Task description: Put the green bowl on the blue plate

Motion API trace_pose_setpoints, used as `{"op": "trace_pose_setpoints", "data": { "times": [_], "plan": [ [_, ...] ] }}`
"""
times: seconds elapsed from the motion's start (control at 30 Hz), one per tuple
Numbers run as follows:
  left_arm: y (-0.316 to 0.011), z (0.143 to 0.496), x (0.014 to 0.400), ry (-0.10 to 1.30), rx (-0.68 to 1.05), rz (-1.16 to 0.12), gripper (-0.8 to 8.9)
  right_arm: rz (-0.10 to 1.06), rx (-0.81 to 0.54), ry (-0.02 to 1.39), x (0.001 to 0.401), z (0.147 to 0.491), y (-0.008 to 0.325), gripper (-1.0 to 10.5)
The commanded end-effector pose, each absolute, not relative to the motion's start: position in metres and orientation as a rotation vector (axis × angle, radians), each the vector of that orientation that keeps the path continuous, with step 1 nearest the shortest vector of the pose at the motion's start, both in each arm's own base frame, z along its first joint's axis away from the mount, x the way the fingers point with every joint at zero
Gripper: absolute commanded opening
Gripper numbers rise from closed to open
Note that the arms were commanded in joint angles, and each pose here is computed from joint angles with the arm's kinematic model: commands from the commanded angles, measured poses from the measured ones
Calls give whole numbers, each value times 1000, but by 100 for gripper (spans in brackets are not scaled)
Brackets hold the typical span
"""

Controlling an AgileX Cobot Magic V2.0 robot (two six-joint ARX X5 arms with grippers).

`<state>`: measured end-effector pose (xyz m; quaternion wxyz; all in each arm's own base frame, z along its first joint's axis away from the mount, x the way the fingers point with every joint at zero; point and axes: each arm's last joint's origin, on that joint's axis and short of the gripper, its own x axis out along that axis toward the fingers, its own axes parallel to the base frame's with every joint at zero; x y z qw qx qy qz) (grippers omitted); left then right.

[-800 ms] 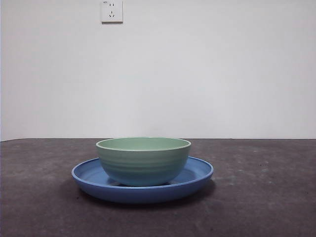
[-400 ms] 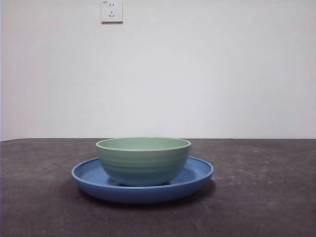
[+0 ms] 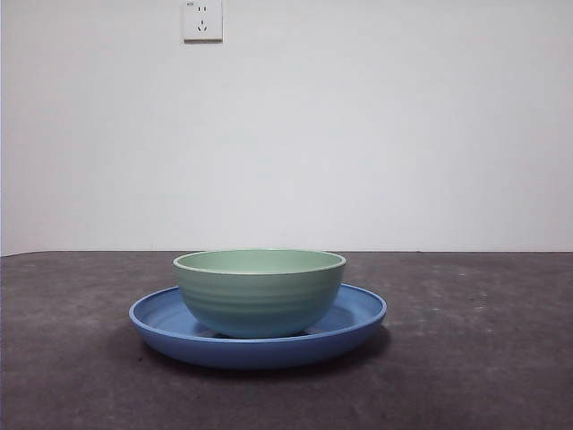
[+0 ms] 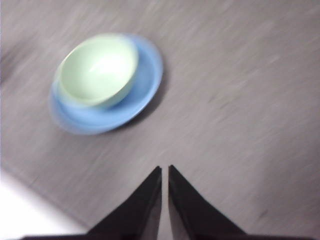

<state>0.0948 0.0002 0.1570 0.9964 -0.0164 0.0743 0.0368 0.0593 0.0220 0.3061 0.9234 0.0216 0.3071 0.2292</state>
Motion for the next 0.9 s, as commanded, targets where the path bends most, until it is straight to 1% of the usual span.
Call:
{"op": "trace_pose_setpoints", "data": {
  "times": [0.03, 0.1, 0.2, 0.23, 0.37, 0.53, 0.63, 0.7, 0.83, 0.9],
  "plan": [
    [0, 150, 96, 175, -34, 71, 60, 375, 21, 462, 71, 290, 19, 18],
    [0, 150, 96, 175, -34, 71, 60, 319, 20, 343, 79, 276, 17, 18],
    [0, 150, 96, 175, -34, 71, 60, 275, 19, 168, 89, 250, 14, 18],
    [0, 150, 96, 175, -34, 71, 60, 244, 16, 112, 92, 240, 13, 18],
    [0, 150, 96, 175, -34, 71, 60, 88, 6, 7, 98, 209, 5, 18],
    [0, 150, 96, 175, -34, 71, 60, -87, 5, 35, 98, 179, -4, 18],
    [0, 150, 96, 175, -34, 71, 60, -148, 3, 70, 98, 168, -6, 18],
    [0, 150, 96, 175, -34, 71, 60, -163, 1, 101, 97, 162, -7, 18],
    [0, 150, 96, 175, -34, 71, 60, -158, -8, 176, 95, 151, -7, 18],
    [0, 150, 96, 175, -34, 71, 60, -149, -22, 171, 95, 152, -6, 18]
  ]
}}
